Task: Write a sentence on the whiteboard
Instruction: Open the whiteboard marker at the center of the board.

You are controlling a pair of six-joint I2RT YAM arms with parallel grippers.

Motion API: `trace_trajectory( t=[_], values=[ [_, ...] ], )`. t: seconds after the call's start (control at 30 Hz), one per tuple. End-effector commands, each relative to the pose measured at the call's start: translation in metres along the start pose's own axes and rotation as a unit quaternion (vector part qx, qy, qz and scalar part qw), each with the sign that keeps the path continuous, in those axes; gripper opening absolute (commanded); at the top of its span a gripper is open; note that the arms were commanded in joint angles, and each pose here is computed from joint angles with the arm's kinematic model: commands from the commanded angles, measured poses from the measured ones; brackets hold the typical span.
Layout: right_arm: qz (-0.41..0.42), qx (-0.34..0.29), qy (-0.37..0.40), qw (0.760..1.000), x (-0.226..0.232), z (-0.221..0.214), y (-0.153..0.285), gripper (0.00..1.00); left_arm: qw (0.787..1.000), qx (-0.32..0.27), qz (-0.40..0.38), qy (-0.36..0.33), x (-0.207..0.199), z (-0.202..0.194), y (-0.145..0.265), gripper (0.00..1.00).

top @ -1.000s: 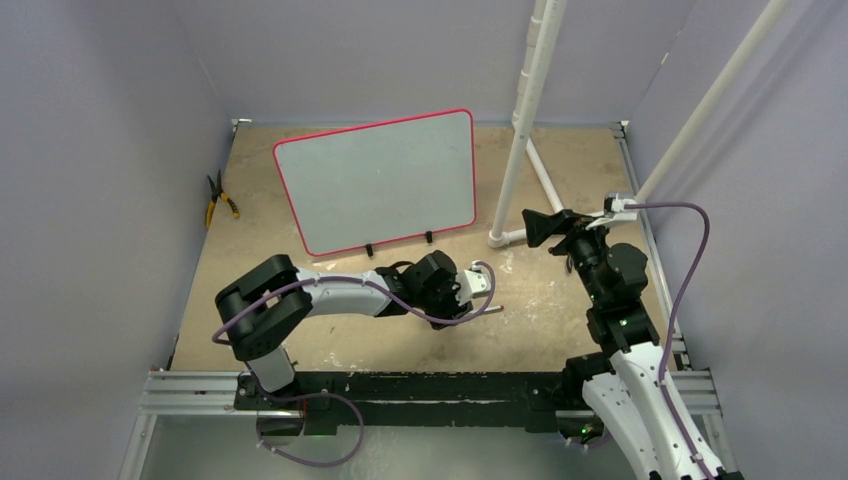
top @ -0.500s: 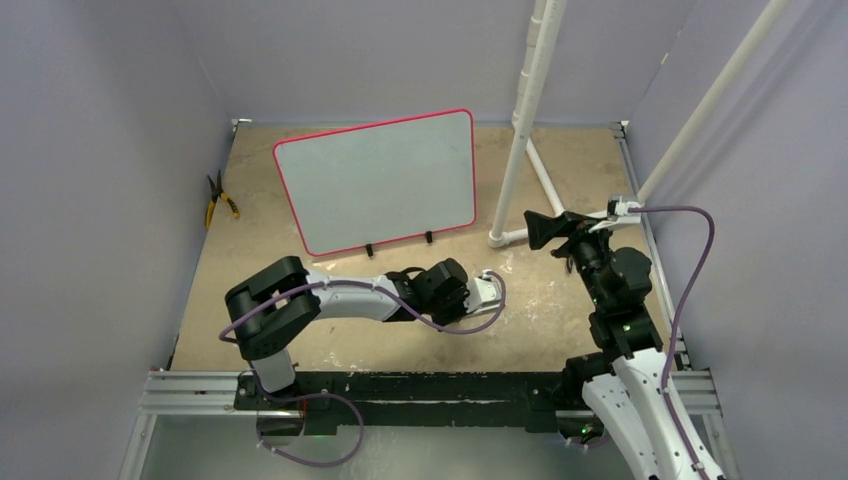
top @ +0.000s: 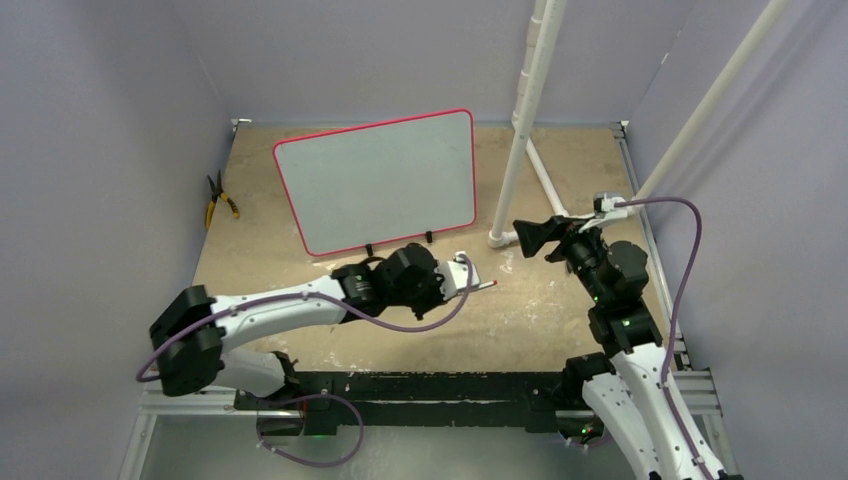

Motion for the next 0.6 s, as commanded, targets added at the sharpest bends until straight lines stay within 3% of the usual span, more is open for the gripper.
trace_trajectory(
  t=[0.0, 0.13, 0.23, 0.57],
  values=[
    [0.136, 0.065, 0.004, 0.989, 0.035, -0.016, 0.001, 0.99, 0.999, -0.03, -0.04, -0.004, 0.002, 0.007, 0.032, 0.0],
    [0.287, 0.162, -0.034, 0.944, 0.068, -0.05, 0.015, 0.98, 0.997, -0.054, -0.053, -0.003, -0.002, 0.008, 0.046, 0.0],
    [0.351, 0.192, -0.06, 0.915, 0.086, -0.059, 0.028, 0.96, 0.997, -0.046, -0.055, -0.005, -0.003, 0.006, 0.049, 0.0],
    [0.381, 0.24, -0.077, 0.89, 0.101, -0.078, 0.037, 0.89, 0.995, -0.054, -0.088, -0.006, -0.014, 0.012, 0.055, 0.0]
  ],
)
Point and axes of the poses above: each gripper's point midway between its finger pads, its own y axis back along the fingers, its own x axis along the line the jaws close on, z = x × y, the point moved 3 cm from there along y, back along the fingers, and after that the axes turned 10 degrees about y, right-handed, at the moved point
